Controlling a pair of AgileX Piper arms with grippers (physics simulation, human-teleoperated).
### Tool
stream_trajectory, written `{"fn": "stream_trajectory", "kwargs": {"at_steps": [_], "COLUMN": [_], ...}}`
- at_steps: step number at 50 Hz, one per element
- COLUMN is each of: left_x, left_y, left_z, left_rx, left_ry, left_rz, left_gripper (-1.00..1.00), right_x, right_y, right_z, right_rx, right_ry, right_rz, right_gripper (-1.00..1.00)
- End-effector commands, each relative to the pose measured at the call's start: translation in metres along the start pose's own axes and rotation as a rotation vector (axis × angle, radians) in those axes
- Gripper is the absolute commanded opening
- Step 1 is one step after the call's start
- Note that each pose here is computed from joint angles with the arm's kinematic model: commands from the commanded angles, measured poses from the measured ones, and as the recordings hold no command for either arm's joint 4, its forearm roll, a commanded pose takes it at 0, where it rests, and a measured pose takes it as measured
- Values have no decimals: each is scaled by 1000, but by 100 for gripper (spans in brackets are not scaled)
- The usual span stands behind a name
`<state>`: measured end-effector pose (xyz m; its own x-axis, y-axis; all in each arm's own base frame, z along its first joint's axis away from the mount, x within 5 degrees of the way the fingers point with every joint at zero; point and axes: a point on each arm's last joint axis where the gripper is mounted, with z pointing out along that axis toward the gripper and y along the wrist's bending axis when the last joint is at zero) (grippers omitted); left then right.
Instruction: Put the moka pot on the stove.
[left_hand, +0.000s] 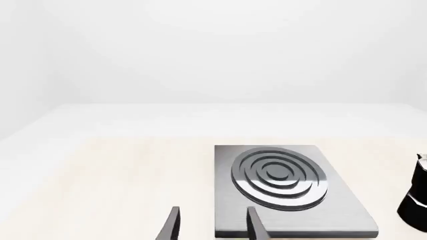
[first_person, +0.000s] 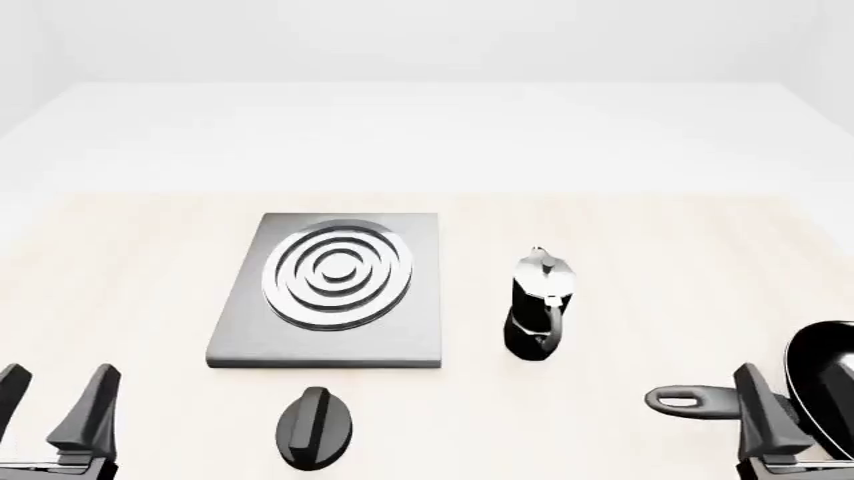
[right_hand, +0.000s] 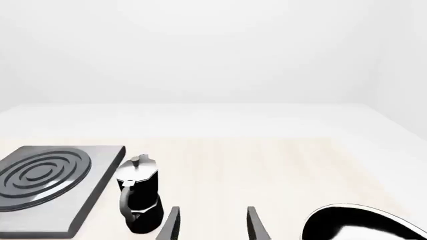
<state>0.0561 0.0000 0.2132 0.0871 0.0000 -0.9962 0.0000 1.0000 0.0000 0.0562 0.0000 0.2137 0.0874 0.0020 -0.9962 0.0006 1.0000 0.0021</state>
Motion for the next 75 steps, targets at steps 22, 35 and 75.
{"fn": "stream_trajectory", "kwargs": {"at_steps": [22,35,75], "left_x": [0,0,0], "left_y": [0,0,0], "left_z": [0,0,0], "left_rx": [0,0,0], "left_ry": [0,0,0], "left_rz": [0,0,0], "left_gripper": [100,100,100], "right_x": [-44,-64,-30], "right_y": [6,17,41], "right_z": [2,20,50], "right_rx": [-113,-238,-374], "right_ry": [-1,49,171], "right_rz": [-32,-49,-12], "right_gripper": [100,100,100]}}
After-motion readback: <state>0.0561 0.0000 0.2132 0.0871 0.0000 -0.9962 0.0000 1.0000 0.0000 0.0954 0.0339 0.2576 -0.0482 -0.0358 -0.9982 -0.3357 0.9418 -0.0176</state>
